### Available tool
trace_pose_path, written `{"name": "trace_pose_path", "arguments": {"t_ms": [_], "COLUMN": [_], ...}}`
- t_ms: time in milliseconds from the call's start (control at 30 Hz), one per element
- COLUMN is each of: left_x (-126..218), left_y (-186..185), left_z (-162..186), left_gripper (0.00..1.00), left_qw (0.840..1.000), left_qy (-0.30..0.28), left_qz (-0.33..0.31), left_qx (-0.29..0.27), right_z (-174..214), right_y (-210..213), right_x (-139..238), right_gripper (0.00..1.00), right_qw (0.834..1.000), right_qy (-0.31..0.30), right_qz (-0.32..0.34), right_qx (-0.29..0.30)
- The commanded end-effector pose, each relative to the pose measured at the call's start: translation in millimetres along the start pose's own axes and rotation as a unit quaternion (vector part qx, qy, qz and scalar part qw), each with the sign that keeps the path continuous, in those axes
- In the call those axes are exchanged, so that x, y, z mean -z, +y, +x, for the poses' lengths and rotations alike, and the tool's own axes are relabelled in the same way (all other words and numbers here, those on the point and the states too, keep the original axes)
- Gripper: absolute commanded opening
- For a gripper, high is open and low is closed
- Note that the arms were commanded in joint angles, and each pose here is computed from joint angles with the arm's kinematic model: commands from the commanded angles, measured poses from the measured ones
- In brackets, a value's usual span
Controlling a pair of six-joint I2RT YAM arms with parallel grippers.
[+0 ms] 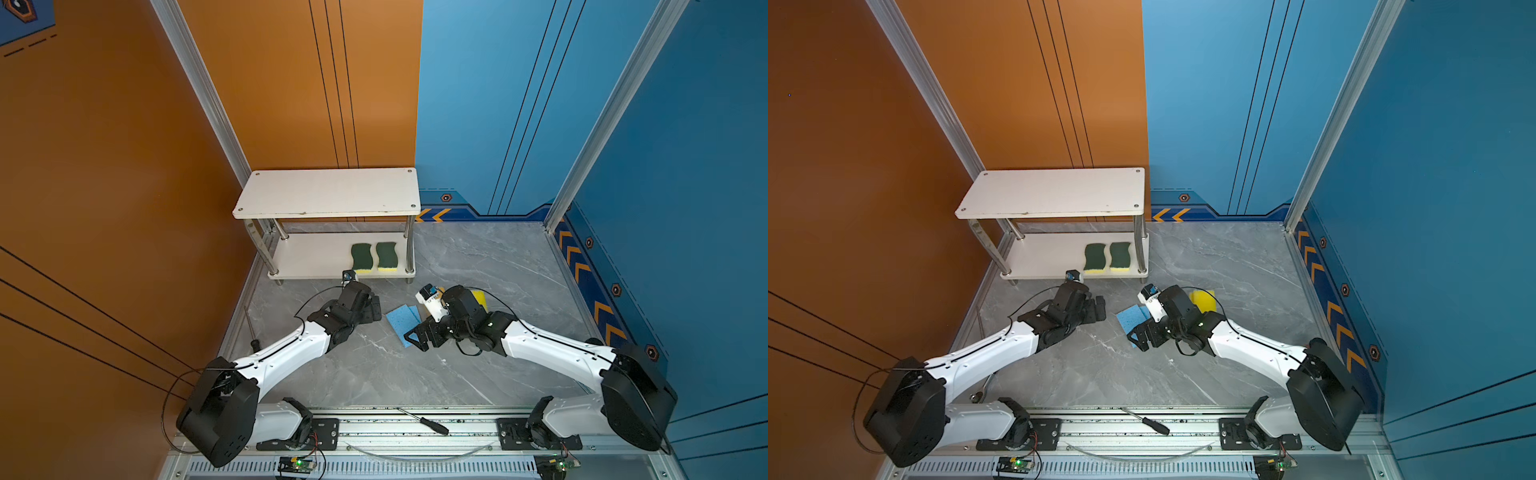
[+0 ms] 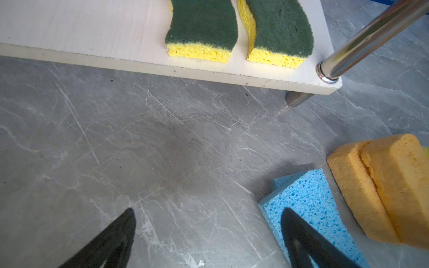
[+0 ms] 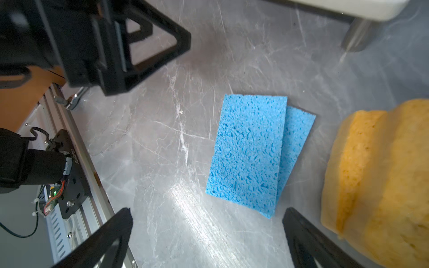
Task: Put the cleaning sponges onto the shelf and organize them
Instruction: 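Withdraw the left gripper toward the blue sponges while the right gripper hovers, then lower the left gripper onto the top blue sponge and close on it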
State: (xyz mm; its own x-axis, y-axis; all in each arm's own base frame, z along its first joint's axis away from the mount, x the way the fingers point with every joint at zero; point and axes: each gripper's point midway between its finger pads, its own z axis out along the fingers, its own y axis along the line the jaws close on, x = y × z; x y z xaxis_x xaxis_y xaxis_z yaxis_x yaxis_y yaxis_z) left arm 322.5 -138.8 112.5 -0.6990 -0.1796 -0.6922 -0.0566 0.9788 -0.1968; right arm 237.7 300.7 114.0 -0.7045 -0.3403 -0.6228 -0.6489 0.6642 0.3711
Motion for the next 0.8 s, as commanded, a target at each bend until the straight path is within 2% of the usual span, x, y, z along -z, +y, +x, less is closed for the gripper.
{"name": "trace_pose_path", "arguments": {"t_ms": [0, 367, 767], "left_x": [2.4, 3.7, 0.5], "left_y": [10.6, 24.9, 29.8], "left_z": [5.2, 17.4, 24.6], "left_gripper": [0.98, 0.98, 0.98], "left_qw": [1.000, 0.999, 0.999], "left_qy": [0.006, 0.023, 0.030], "left_qz": [-0.011, -0.022, -0.023], "left_qx": [0.010, 0.014, 0.023], "right_z": [1.6, 23.0, 26.5], "right_y": [4.5, -13.1, -27.0], "right_x": [-13.6, -39.1, -46.1], "right_gripper": [1.00, 1.00, 1.00], "right_qw": [1.000, 0.996, 0.993], "right_qy": [0.018, 0.081, 0.097], "right_qz": [-0.009, 0.025, 0.059], "right_qx": [-0.009, -0.015, -0.019]}}
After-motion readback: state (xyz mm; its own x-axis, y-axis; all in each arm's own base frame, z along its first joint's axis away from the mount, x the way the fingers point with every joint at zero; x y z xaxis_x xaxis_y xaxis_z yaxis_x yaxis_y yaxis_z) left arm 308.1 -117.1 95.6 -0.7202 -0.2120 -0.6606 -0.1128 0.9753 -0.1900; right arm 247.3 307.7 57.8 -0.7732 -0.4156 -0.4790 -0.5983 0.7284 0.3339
